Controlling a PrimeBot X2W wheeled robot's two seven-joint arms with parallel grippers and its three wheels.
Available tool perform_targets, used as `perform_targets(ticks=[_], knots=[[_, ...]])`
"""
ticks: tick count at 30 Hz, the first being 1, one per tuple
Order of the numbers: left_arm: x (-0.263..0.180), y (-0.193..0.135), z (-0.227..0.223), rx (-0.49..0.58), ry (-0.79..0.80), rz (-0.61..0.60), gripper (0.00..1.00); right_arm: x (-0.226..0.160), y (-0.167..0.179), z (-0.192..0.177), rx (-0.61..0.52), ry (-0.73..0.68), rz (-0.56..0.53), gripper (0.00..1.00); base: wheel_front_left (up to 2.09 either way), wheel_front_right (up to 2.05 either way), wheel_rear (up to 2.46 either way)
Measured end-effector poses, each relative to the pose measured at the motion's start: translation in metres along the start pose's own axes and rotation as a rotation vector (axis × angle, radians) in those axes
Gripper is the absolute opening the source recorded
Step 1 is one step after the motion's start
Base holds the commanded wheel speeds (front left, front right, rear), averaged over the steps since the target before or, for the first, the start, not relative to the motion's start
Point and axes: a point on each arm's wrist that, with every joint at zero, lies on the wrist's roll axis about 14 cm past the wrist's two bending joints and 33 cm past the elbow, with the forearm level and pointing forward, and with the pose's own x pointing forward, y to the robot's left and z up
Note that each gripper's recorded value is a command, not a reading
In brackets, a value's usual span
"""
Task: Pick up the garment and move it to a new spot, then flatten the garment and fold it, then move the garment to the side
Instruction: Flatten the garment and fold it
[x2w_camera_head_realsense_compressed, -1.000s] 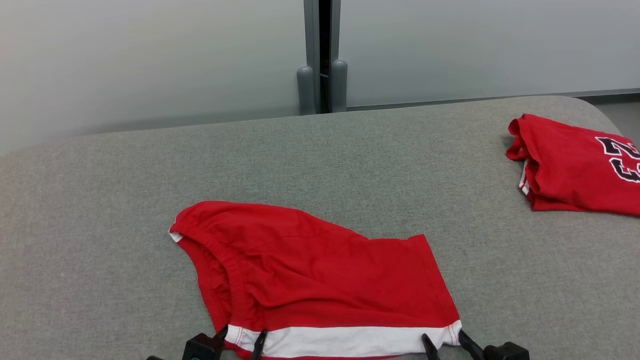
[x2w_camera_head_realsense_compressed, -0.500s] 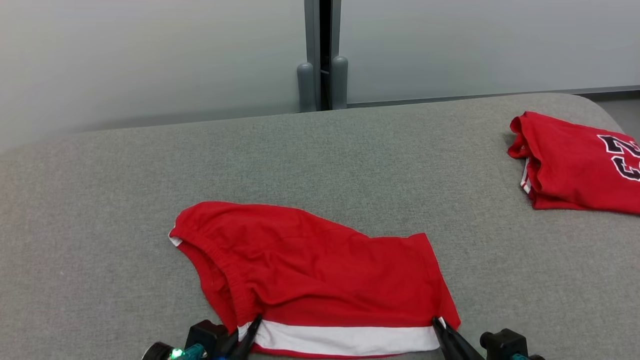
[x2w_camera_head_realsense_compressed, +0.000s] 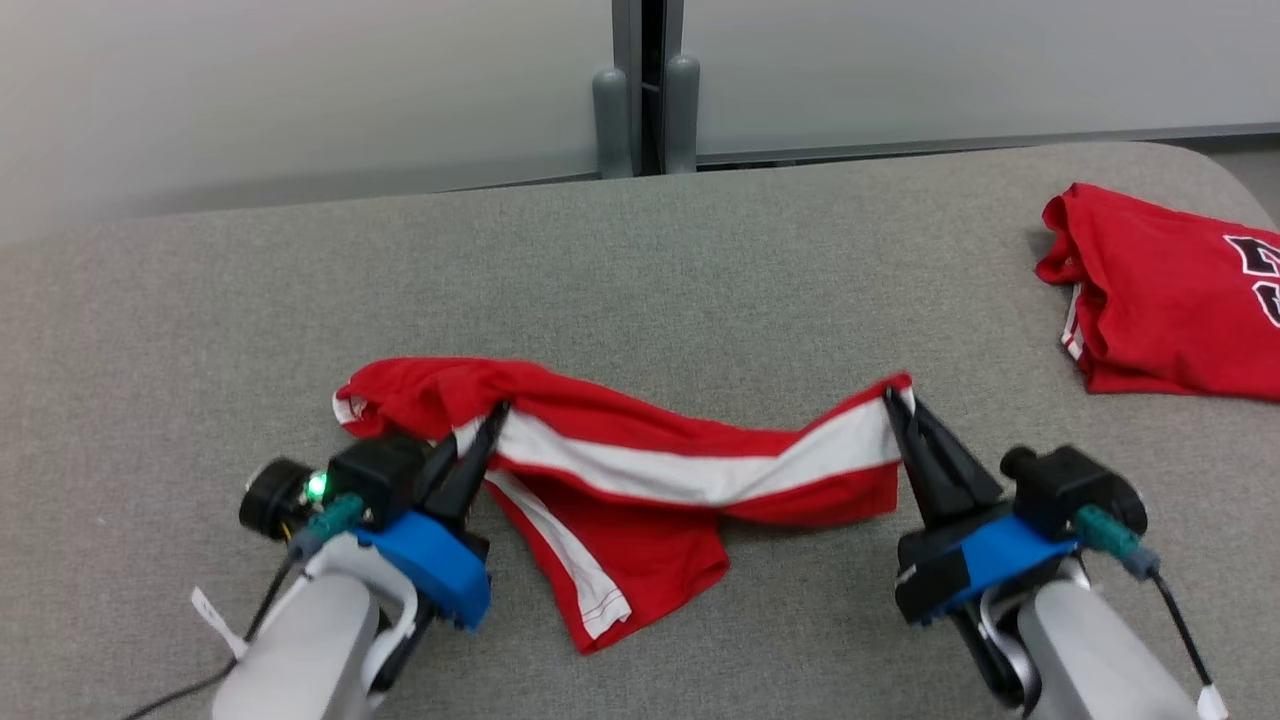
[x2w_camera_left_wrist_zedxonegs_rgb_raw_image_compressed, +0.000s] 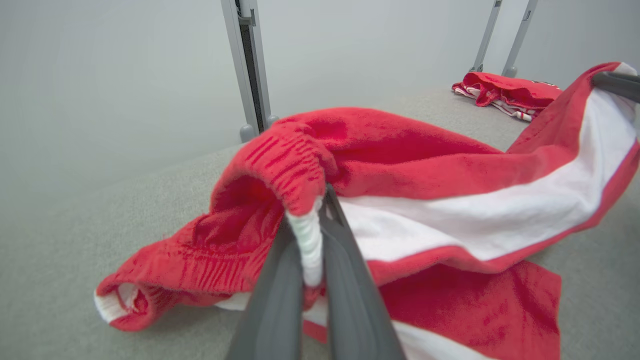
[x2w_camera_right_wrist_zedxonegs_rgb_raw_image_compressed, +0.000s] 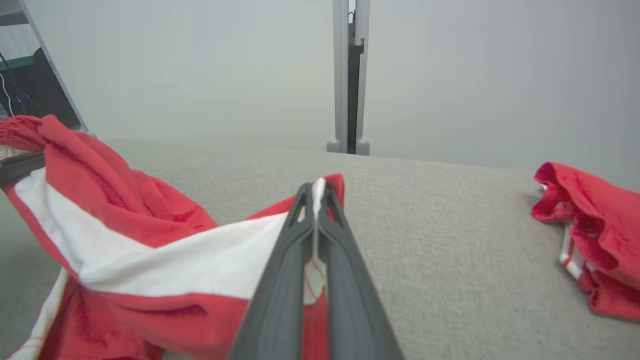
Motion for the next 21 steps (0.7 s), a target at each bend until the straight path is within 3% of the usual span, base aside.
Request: perform_targets(ticks=[11, 16, 21], knots=[[0.108, 0.057, 0.128, 0.165, -0.218, -0.019, 0.0, 0.125, -0.035, 0.158, -0.145, -0.374, 0.025, 0.0, 0.0, 0.0, 0.0], [0.147, 0.071, 0.192, 0.212, -0.355, -0.021, 0.0, 0.159, -0.065, 0.22, -0.202, -0.498, -0.028, 0.0, 0.0, 0.0, 0.0], [0.161, 0.07, 0.233, 0.223, -0.461, -0.034, 0.0, 0.174, -0.078, 0.26, -0.224, -0.575, -0.054, 0.0, 0.0, 0.0, 0.0]])
